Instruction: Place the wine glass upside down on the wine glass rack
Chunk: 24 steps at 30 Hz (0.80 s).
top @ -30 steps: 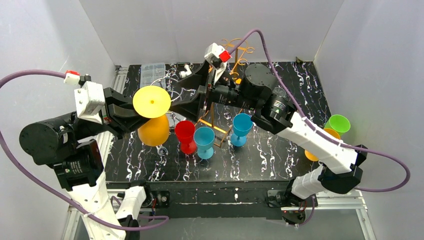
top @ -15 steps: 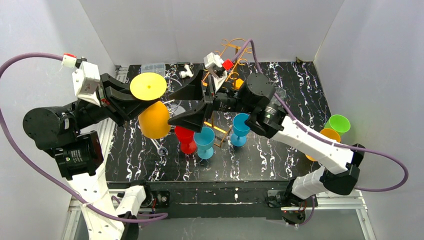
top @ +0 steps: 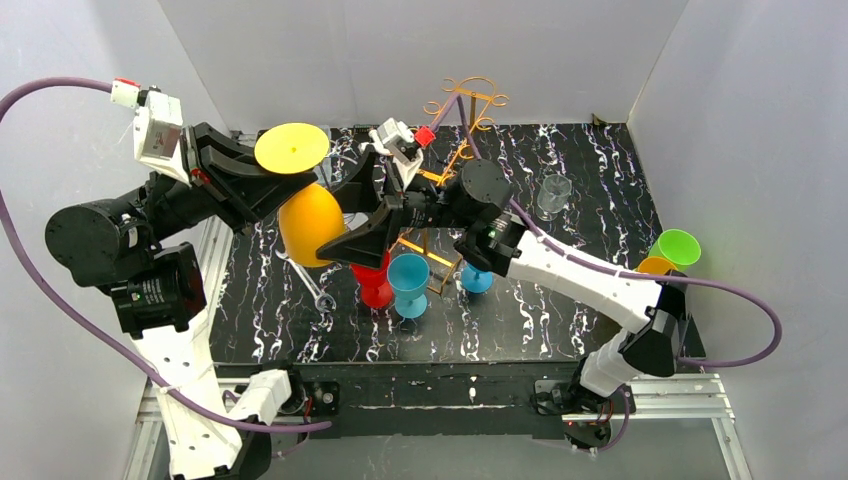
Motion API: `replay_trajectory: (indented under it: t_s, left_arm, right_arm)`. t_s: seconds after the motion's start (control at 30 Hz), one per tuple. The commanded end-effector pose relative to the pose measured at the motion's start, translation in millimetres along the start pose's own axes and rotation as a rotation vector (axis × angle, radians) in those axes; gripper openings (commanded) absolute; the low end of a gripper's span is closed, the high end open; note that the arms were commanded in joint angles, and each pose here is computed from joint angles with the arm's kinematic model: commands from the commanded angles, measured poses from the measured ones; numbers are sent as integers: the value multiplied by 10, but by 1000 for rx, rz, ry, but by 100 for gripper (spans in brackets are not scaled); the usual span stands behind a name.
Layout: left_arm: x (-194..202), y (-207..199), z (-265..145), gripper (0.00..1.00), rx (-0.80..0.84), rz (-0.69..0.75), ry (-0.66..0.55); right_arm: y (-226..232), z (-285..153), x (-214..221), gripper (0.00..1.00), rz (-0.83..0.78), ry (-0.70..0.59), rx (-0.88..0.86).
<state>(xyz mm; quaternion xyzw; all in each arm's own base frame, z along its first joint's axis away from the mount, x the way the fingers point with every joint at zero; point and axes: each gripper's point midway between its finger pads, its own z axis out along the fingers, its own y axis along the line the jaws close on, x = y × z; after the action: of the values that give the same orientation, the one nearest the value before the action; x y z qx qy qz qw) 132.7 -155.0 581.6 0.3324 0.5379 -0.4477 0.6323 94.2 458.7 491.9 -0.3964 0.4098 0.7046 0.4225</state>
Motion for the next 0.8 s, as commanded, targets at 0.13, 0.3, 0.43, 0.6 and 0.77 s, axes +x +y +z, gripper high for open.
replay_trajectory:
  t_s: [0.13,0.3,0.43,0.6,0.77]
  left_arm:
    - [-115,-38,31,0,14,21,-45]
    - [-100,-77,22,0,20,18,-43]
    - [-65,-84,13,0,20,11,-40]
    - [-76,-110,11,33,22,7,-41]
    - [-109,-119,13,98,19,18,-49]
  right_arm:
    - [311,222,-35,100,-20,-32,-156]
    - [264,253,-65,83,-30,-32,-130]
    - [261,235,-154,63,-62,-45,-100]
    - [233,183,-256,56,-113,-53,-40]
    - [133,49,-267,68,-174,-17,71]
